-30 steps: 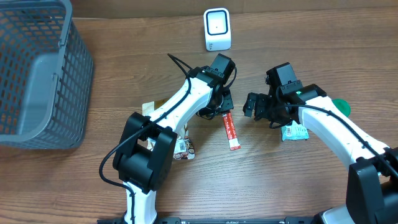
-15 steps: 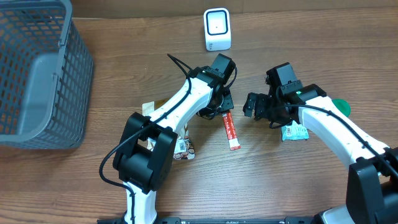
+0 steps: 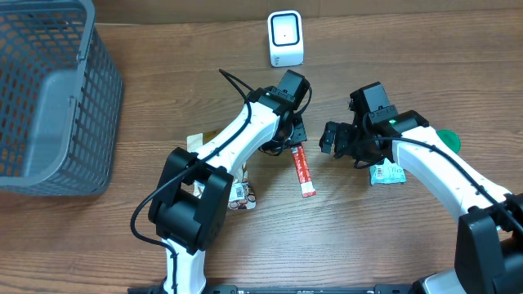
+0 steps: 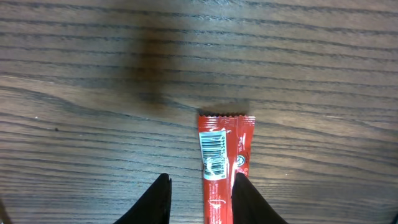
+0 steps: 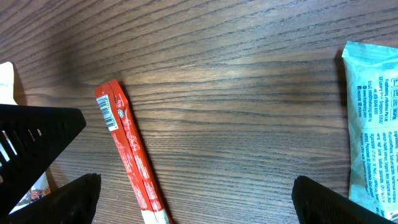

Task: Scan the item barcode
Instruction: 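Lower the left gripper onto the red sachet and close on it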

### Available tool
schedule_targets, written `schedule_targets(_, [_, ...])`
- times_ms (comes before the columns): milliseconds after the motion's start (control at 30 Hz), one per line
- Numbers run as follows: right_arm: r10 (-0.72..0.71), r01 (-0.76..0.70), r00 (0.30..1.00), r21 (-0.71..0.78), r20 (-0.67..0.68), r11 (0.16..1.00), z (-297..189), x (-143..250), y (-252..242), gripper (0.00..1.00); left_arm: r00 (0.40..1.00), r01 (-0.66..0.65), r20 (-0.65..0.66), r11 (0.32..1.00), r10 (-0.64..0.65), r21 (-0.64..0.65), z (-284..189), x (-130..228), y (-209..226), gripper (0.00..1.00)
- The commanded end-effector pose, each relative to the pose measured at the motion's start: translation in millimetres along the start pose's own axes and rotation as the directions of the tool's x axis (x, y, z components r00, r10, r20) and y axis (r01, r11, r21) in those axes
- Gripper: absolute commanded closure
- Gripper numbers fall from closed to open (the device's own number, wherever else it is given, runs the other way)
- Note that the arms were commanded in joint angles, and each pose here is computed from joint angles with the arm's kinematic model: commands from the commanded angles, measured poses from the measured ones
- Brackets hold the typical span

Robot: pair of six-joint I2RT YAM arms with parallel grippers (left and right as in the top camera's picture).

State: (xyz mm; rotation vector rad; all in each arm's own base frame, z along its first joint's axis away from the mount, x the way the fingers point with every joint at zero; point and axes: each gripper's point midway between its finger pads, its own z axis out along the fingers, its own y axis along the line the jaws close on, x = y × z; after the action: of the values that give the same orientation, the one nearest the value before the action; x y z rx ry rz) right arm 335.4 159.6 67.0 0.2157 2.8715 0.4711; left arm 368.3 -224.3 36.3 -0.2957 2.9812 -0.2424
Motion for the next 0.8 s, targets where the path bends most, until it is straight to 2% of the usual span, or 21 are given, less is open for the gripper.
schedule_targets(0, [0.006, -0.006, 1.000, 0.005, -0.007, 1.000, 3.5, 1.6, -2.3, 0.00, 1.000, -0.006, 0.012, 1.000, 0.006, -0.008, 1.0, 2.7, -3.8, 0.73])
schedule_targets(400, [0.006, -0.006, 1.000, 0.005, -0.007, 1.000, 3.5, 1.6, -2.2, 0.00, 1.000, -0.005, 0.023, 1.000, 0.006, -0.027, 2.5, 0.7, -0.6, 0.72])
schedule_targets(633, [0.006, -0.006, 1.000, 0.005, -0.007, 1.000, 3.5, 1.6, -2.2, 0.00, 1.000, 0.006, -0.001, 0.999, -0.006, -0.051, 21.7, 2.2, 4.8, 0.71])
schedule_targets(767, [0.006, -0.006, 1.000, 0.005, -0.007, 1.000, 3.5, 1.6, -2.2, 0.00, 1.000, 0.017, -0.003, 0.999, -0.017, -0.030, 21.8, -1.1, 3.9, 0.66])
